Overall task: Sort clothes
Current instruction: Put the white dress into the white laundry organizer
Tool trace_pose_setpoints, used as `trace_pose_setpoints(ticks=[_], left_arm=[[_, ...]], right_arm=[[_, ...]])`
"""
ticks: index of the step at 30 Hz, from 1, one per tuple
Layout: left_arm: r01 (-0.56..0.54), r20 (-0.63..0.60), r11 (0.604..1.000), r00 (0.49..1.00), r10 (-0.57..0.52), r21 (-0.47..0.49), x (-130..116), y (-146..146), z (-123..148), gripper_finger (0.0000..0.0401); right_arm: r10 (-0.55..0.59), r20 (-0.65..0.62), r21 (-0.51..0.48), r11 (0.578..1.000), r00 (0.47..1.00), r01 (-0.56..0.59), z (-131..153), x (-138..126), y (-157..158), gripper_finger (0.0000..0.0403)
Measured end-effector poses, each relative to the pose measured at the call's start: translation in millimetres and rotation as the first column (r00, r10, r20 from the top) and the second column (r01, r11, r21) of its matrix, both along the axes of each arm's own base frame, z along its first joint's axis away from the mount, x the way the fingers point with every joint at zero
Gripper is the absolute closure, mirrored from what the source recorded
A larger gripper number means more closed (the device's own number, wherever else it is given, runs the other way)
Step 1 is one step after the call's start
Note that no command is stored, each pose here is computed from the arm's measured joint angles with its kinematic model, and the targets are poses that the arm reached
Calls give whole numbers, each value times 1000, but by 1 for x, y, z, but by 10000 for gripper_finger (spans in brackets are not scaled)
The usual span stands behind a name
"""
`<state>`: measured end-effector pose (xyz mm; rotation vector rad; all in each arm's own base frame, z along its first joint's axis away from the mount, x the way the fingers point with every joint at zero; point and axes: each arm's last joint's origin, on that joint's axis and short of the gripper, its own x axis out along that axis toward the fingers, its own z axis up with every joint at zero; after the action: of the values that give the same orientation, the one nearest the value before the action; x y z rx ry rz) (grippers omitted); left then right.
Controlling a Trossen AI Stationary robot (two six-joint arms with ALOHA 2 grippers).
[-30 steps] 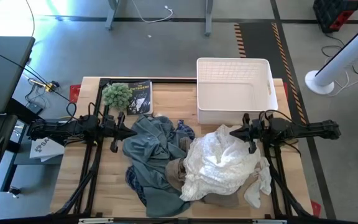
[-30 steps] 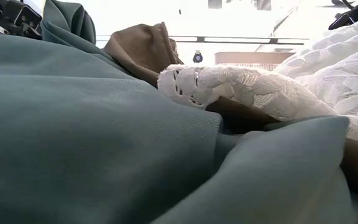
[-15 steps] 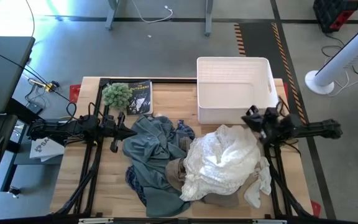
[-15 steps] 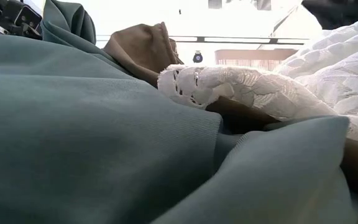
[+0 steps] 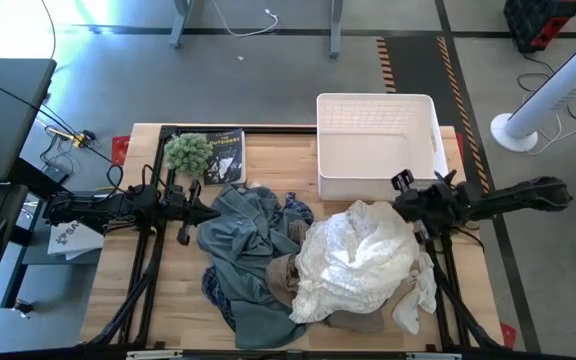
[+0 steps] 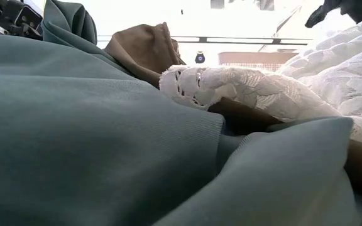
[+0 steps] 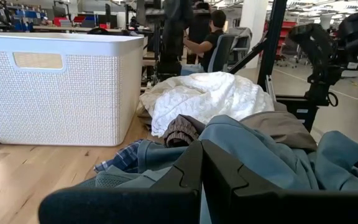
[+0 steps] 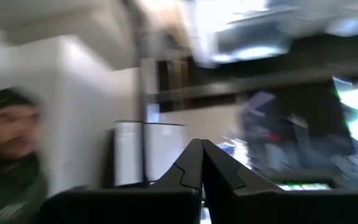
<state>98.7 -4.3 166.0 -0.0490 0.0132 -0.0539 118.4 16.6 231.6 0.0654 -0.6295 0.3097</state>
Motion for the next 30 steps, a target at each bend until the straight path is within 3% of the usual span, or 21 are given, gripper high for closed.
trace_pose_setpoints(ticks=[4,7,14,24,30], left_arm=[[-1,2,1000,1000,1,28,0,0,0,400],[-1,5,996,1000,1,84,0,0,0,400],[-3,10,982,1000,1,188,0,0,0,400],[-7,10,982,1000,6,190,0,0,0,400],[-9,10,983,1000,7,184,0,0,0,400]], right_arm=[[173,80,-235,960,982,-151,20,8,11,403],[247,141,-327,926,959,-190,40,12,18,403],[256,292,-317,935,921,-159,102,15,21,403],[329,288,-248,933,899,-262,151,11,21,403],[422,183,-197,901,888,-388,160,25,33,403]])
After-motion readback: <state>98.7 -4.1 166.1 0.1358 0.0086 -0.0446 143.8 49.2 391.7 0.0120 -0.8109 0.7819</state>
